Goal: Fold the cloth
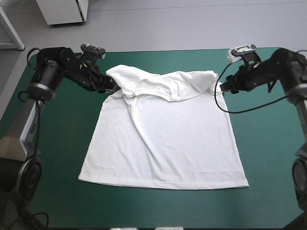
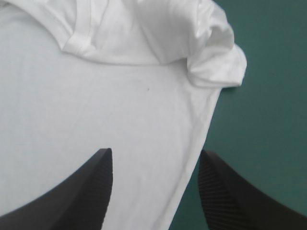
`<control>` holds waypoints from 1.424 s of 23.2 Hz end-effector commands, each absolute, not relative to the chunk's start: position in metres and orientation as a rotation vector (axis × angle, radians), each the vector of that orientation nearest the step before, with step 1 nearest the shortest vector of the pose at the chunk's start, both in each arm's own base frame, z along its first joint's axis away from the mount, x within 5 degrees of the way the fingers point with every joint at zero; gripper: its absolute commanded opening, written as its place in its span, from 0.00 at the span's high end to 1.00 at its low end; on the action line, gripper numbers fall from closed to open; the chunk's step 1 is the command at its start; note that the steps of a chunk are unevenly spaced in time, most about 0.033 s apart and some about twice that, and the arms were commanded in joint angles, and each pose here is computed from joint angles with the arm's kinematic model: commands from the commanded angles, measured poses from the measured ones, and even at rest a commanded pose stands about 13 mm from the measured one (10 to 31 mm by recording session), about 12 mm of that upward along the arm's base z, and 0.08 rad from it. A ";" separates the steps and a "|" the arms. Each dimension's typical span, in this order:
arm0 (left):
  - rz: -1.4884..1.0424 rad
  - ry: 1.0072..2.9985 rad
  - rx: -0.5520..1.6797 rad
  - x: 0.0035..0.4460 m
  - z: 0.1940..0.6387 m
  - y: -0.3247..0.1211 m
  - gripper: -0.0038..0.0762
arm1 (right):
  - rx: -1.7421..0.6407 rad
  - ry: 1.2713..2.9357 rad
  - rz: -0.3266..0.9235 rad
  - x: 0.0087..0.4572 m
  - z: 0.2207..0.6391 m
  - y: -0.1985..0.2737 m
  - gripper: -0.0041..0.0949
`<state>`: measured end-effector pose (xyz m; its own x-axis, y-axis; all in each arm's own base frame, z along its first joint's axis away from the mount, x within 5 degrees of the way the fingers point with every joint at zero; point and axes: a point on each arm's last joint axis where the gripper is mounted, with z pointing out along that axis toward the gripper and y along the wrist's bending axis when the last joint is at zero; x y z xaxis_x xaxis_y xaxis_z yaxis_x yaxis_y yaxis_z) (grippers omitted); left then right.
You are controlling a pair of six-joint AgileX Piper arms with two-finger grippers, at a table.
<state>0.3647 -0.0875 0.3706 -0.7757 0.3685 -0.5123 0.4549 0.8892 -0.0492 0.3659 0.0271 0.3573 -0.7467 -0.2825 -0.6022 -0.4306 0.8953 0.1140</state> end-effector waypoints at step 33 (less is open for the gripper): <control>-0.100 2.974 0.584 0.202 0.223 -0.045 0.41 | -0.559 2.701 0.075 0.205 0.315 0.031 0.44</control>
